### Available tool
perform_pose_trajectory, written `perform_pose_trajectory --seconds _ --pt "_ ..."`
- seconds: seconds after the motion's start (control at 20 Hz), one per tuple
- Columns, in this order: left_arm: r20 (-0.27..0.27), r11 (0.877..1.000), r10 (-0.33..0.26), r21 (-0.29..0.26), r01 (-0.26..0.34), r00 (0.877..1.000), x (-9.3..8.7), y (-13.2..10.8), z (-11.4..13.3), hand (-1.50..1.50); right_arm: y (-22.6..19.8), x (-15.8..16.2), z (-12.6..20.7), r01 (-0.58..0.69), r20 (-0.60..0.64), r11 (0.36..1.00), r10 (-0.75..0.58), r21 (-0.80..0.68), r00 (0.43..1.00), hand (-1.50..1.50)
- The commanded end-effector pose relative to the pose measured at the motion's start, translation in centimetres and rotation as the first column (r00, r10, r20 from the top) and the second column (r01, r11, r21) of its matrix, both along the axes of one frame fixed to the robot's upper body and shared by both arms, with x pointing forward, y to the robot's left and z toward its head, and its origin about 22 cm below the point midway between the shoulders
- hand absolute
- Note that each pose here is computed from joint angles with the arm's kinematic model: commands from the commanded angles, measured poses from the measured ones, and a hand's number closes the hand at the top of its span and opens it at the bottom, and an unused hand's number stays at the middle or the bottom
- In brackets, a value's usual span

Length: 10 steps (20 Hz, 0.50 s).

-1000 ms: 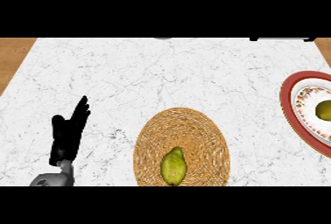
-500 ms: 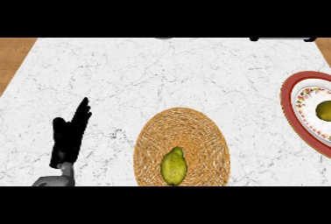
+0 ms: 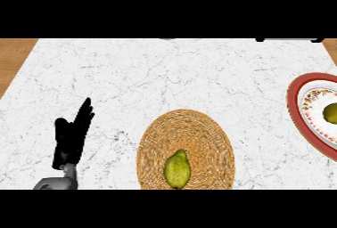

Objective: Pick the lemon from the placemat and place it in the plate

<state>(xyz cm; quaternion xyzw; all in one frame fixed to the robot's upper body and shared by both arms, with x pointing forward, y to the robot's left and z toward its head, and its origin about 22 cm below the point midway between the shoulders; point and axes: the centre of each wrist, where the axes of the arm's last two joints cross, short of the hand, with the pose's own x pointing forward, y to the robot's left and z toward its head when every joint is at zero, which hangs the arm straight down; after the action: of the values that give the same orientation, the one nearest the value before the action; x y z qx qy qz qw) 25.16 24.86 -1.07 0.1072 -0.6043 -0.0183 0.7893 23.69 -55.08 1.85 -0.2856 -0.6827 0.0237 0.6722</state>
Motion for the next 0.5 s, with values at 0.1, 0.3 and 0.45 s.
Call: perform_pose_trajectory --seconds 0.1,0.3,0.45 --pt "-0.014 1.000 -0.009 0.002 0.009 1.000 -1.0 -0.3 -0.1 0.00 -2.2 -2.5 1.0 0.039 -0.030 0.999 -0.039 -0.009 0.999 -1.50" --pt "0.000 1.000 -0.021 -0.002 0.021 1.000 0.6 1.0 0.9 0.00 -1.9 -2.2 0.8 0.069 -0.016 0.997 -0.070 -0.025 0.997 -1.50" --pt "-0.005 1.000 -0.017 0.004 0.017 1.000 -1.4 -0.5 -0.8 0.00 -2.3 -3.7 0.2 0.099 -0.020 0.994 -0.100 -0.038 0.995 -1.50"
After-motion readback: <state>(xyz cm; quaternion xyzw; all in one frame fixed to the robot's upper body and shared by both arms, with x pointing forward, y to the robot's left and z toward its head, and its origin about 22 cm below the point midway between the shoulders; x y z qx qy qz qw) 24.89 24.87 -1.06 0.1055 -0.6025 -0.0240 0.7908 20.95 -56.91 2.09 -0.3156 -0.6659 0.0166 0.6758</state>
